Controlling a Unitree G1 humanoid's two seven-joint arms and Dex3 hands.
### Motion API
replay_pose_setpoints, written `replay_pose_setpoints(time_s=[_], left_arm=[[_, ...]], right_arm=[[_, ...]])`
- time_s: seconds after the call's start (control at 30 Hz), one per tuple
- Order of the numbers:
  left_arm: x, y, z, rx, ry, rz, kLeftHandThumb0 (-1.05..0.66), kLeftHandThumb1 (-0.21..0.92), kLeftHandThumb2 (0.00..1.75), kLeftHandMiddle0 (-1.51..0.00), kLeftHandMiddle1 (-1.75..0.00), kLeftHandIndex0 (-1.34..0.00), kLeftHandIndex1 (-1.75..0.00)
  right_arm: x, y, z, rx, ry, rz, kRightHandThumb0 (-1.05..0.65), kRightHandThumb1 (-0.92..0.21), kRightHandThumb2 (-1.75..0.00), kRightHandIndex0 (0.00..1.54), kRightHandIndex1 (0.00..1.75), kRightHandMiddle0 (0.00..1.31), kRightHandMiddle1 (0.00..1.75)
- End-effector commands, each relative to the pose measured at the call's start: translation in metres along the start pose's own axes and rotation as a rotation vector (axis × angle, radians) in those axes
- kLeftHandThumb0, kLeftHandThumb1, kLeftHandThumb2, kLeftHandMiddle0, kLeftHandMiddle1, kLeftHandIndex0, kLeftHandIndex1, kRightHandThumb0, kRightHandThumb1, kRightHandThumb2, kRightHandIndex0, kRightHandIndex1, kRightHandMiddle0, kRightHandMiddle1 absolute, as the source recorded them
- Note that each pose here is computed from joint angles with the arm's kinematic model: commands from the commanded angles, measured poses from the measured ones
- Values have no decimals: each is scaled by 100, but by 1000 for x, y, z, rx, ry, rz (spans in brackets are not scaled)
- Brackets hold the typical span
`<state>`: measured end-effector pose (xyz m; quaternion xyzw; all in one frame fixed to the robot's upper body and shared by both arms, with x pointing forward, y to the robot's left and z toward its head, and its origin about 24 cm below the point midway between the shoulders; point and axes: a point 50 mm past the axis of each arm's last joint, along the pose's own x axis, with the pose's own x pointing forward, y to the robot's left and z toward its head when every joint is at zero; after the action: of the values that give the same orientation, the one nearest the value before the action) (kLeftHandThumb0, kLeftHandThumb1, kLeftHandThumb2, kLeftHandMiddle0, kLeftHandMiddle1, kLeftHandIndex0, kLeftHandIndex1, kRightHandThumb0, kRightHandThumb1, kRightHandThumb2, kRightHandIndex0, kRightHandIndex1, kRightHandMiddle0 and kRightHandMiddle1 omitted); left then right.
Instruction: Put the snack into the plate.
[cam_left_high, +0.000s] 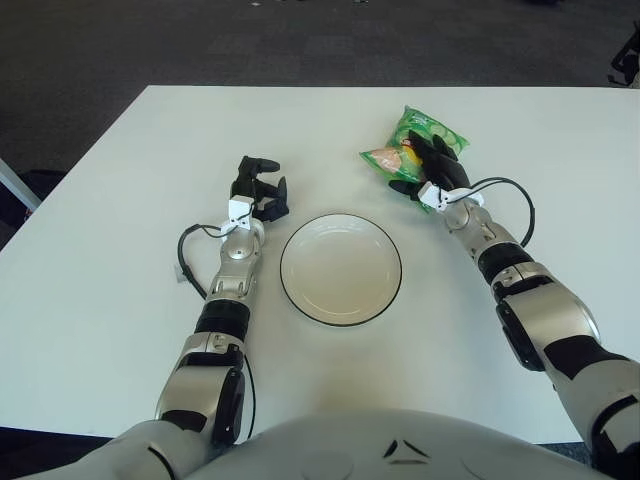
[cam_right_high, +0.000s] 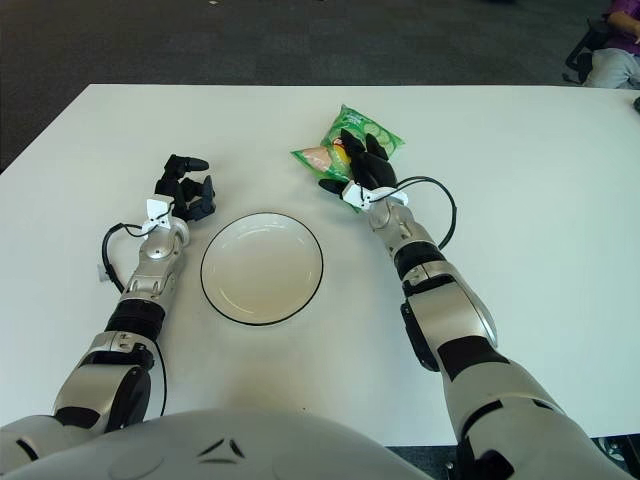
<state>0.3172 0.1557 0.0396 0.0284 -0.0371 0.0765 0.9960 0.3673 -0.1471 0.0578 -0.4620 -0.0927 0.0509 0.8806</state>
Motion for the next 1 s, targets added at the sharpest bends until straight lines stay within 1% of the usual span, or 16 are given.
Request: replay_pose_setpoints(time_s=[0.0,0.07,0.2,0.27,0.37,0.47,0.57,0.6,0.63,0.67,0.73,0.8,0.83,0.87,0.93,0.97], left_arm=[[-2,2,-2,11,9,8,-1,48,105,-56,-167,-38,-157],[-2,2,-2,11,8,8,-1,48,105,-56,-167,-38,-157],[-1,2,-2,12,8,9,-1,48,105,-56,-167,-38,-157],[-1,2,-2,12,8,8,-1,48,105,-56,-167,-38,-157],[-1,2,-2,12,8,8,-1,48,105,-56,-167,-38,-157],[-1,2,-2,12,9,8,-1,48,105,-56,-167,-38,-157],[0,2,-2,13,9,8,-1,48,105,-56,-167,-38,-157],[0,2,-2,13,9,8,-1,48,105,-56,-167,-38,-157],[0,2,-2,13,9,8,-1,48,105,-56,-167,-38,-157],[0,1,-3,13,9,9,-1,48,105,-56,-167,-38,-157],[0,1,-3,13,9,9,-1,48,105,-56,-167,-38,-157],[0,1,-3,13,9,9,-1,48,105,-56,-167,-38,-157],[0,1,-3,12,8,9,-1,48,105,-56,-167,-38,-157],[0,1,-3,12,8,9,-1,48,105,-56,-167,-38,-157],[0,1,-3,11,8,10,-1,48,105,-55,-167,-38,-157],[0,1,-3,11,8,10,-1,48,105,-55,-167,-38,-157]], right_arm=[[-12,12,-14,-37,52,50,-86,-92,-39,5,1,37,12],[-14,13,-17,-60,62,53,-85,-92,-42,8,1,45,13],[-17,17,-23,-103,87,50,-85,-92,-44,12,2,53,15],[-21,20,-26,-141,101,32,-82,-92,-43,22,3,63,19],[-24,22,-28,-179,114,2,-78,-92,-41,33,3,71,24],[-27,24,-31,-208,137,-41,-70,-92,-34,50,2,69,54],[-29,26,-32,-224,154,-77,-62,-92,-28,68,7,62,97],[-30,27,-33,-226,158,-88,-61,-92,-27,69,8,61,101],[-32,27,-34,-227,160,-101,-59,-92,-25,64,29,59,113],[-33,27,-34,-228,162,-110,-55,-92,-23,59,45,59,117],[-35,28,-35,-229,159,-129,-44,-92,-19,43,94,59,128],[-36,28,-36,-233,155,-142,-41,-92,-17,36,114,59,131],[-38,28,-37,-236,154,-153,-26,-91,-21,37,121,58,135],[-40,28,-38,-238,154,-161,-21,-89,-26,37,125,57,137],[-42,28,-40,-242,150,-179,-9,-78,-49,35,139,56,143],[-43,28,-40,-243,147,-186,-7,-76,-54,35,142,56,145]])
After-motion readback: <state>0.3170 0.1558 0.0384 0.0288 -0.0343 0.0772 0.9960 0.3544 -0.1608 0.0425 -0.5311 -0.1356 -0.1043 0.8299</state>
